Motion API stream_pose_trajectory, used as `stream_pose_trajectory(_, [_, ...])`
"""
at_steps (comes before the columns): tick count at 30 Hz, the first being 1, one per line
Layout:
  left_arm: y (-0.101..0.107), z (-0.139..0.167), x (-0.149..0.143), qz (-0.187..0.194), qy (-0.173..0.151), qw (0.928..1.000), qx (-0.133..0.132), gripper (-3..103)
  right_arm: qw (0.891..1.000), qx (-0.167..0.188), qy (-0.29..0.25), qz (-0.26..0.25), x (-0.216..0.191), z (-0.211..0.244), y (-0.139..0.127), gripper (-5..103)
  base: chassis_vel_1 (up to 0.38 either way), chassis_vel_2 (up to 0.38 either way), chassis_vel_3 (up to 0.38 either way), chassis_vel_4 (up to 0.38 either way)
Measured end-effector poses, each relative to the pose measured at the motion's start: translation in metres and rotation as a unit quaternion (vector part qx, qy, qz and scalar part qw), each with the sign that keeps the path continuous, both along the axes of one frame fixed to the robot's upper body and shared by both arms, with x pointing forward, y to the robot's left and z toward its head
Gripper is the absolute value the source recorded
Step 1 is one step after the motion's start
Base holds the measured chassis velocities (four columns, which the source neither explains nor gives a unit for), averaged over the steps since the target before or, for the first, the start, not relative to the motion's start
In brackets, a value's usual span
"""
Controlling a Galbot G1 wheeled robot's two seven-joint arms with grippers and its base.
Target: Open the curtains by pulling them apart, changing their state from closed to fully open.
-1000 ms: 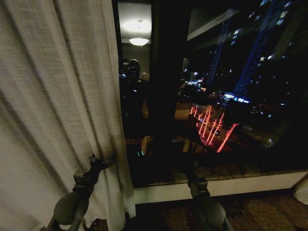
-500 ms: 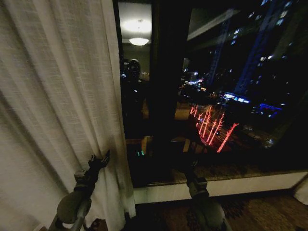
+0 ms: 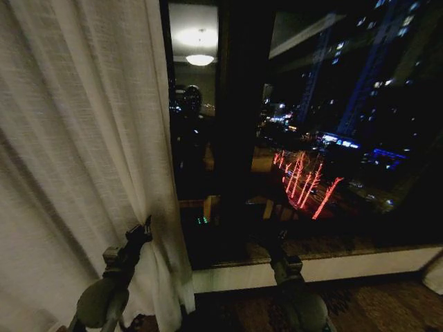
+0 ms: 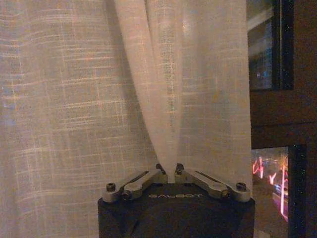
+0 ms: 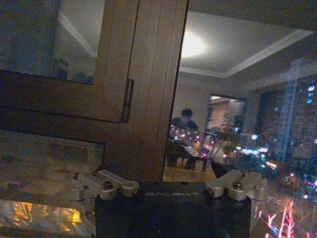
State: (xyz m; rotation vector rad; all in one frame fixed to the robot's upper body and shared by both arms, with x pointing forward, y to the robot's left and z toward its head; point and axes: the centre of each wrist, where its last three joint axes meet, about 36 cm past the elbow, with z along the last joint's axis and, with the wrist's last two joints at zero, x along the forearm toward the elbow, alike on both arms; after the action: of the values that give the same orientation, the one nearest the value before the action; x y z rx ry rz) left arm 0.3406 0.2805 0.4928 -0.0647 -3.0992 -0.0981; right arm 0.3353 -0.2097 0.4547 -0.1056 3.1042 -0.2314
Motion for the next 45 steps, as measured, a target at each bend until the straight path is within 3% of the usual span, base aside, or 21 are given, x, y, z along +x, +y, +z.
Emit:
stream_pose_trajectory(18, [0.003,0.005,-0.009,0.012,-0.003,0.9999,0.005,0,1.000,-0.012,0.008,0.014,-0.001,0.004,0.002,100,0.065,0.074,-0.066,-0.070])
stream_pose_trajectory(45, [0.002,0.014,-0.030,0.029,-0.009,0.9995,0.006,0,0.999,-0.008,0.014,0.029,-0.004,-0.001,0.008,100,0.321,0.325,-0.332,-0.320])
